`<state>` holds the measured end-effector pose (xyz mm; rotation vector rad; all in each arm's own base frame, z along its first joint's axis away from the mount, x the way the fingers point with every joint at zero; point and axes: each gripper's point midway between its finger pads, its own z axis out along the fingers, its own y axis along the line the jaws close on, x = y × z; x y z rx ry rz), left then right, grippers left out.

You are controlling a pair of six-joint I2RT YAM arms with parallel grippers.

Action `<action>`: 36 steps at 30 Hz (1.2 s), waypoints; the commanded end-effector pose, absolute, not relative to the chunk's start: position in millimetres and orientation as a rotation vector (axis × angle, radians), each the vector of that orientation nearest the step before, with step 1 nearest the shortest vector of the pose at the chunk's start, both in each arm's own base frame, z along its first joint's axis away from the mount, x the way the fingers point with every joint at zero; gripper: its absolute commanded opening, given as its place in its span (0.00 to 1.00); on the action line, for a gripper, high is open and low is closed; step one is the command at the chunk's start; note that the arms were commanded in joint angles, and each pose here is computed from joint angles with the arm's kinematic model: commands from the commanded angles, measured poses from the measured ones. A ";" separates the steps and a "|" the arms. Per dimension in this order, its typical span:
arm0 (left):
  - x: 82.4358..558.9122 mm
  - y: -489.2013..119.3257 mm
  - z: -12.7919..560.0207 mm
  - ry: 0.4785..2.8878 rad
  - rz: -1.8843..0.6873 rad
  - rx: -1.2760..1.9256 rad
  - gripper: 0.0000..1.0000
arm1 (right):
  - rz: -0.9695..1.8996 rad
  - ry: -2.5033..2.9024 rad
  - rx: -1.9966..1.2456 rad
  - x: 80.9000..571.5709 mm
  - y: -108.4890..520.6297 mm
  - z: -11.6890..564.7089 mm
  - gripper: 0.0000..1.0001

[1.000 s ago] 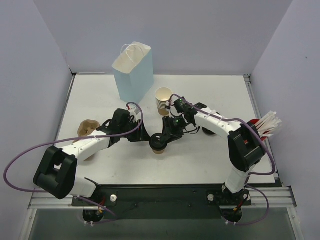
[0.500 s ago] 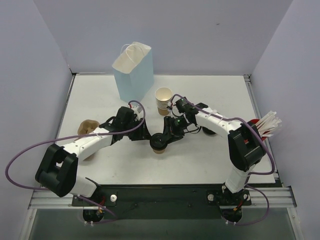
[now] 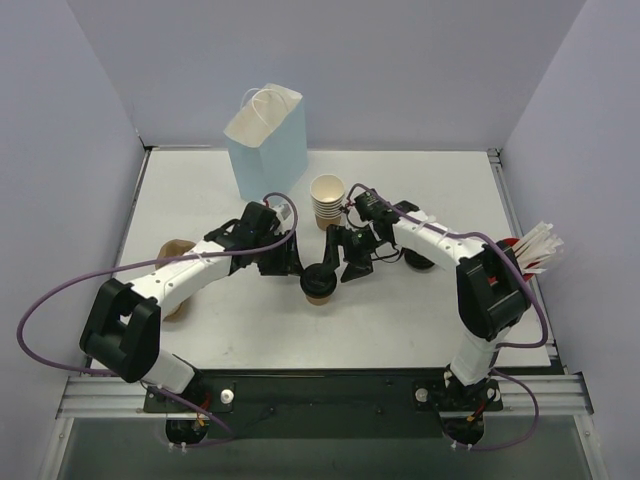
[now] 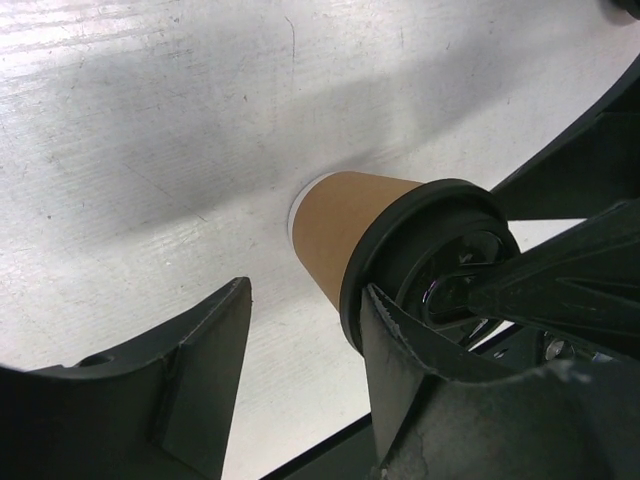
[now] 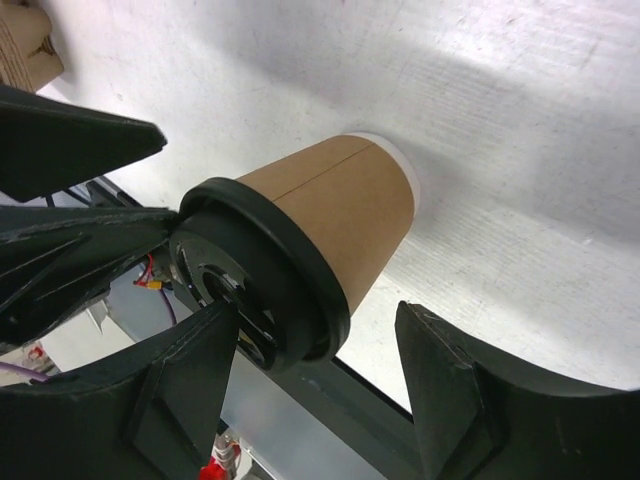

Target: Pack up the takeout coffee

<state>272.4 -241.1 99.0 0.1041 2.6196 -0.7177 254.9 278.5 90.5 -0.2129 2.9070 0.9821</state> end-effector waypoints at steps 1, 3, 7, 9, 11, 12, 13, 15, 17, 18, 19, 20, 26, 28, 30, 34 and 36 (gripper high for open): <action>283.6 -246.3 122.6 2.579 -0.735 0.135 0.60 | 0.975 2.888 -0.136 265.5 270.8 106.0 0.66; 287.8 -248.2 130.3 2.562 -0.753 0.137 0.62 | 0.983 2.881 -0.127 267.1 269.3 108.6 0.67; 293.7 -248.0 138.7 2.552 -0.761 0.139 0.67 | 1.000 2.850 -0.104 272.5 263.5 118.7 0.68; 296.2 -249.5 144.2 2.540 -0.767 0.155 0.67 | 1.022 2.844 -0.110 272.0 263.2 121.7 0.68; 296.5 -249.7 147.6 2.537 -0.770 0.169 0.67 | 1.050 2.836 -0.115 272.6 262.8 125.6 0.67; 297.3 -250.4 150.3 2.528 -0.777 0.179 0.67 | 1.056 2.835 -0.115 271.6 262.4 127.0 0.66; 296.2 -251.4 151.1 2.526 -0.784 0.190 0.67 | 1.063 2.827 -0.121 271.4 262.2 129.1 0.66; 292.2 -254.5 150.3 2.524 -0.817 0.224 0.67 | 1.082 2.817 -0.127 268.8 261.1 132.9 0.61; 285.5 -256.7 147.2 2.531 -0.853 0.246 0.67 | 1.097 2.812 -0.130 265.6 259.8 135.7 0.58; 284.5 -258.0 147.3 2.521 -0.868 0.257 0.67 | 1.108 2.801 -0.136 263.5 258.7 139.2 0.57; 279.7 -258.2 145.2 2.521 -0.884 0.269 0.67 | 1.116 2.798 -0.131 262.5 257.4 140.6 0.56; 276.4 -260.3 145.3 2.522 -0.907 0.279 0.67 | 1.126 2.797 -0.119 261.9 255.3 142.0 0.55; 271.3 -253.9 150.9 2.533 -0.872 0.300 0.67 | 1.174 2.777 -0.116 248.3 251.0 151.6 0.54; 273.0 -247.5 150.3 2.542 -0.819 0.282 0.67 | 1.165 2.777 -0.133 244.5 248.4 148.9 0.54; 274.5 -243.0 151.6 2.543 -0.784 0.266 0.67 | 1.168 2.781 -0.146 242.7 247.4 146.3 0.54; 273.0 -236.5 165.2 2.534 -0.756 0.201 0.67 | 1.229 2.774 -0.147 240.9 242.7 149.5 0.54; 271.3 -234.7 167.4 2.517 -0.747 0.195 0.68 | 1.218 2.748 -0.167 241.5 239.5 153.6 0.55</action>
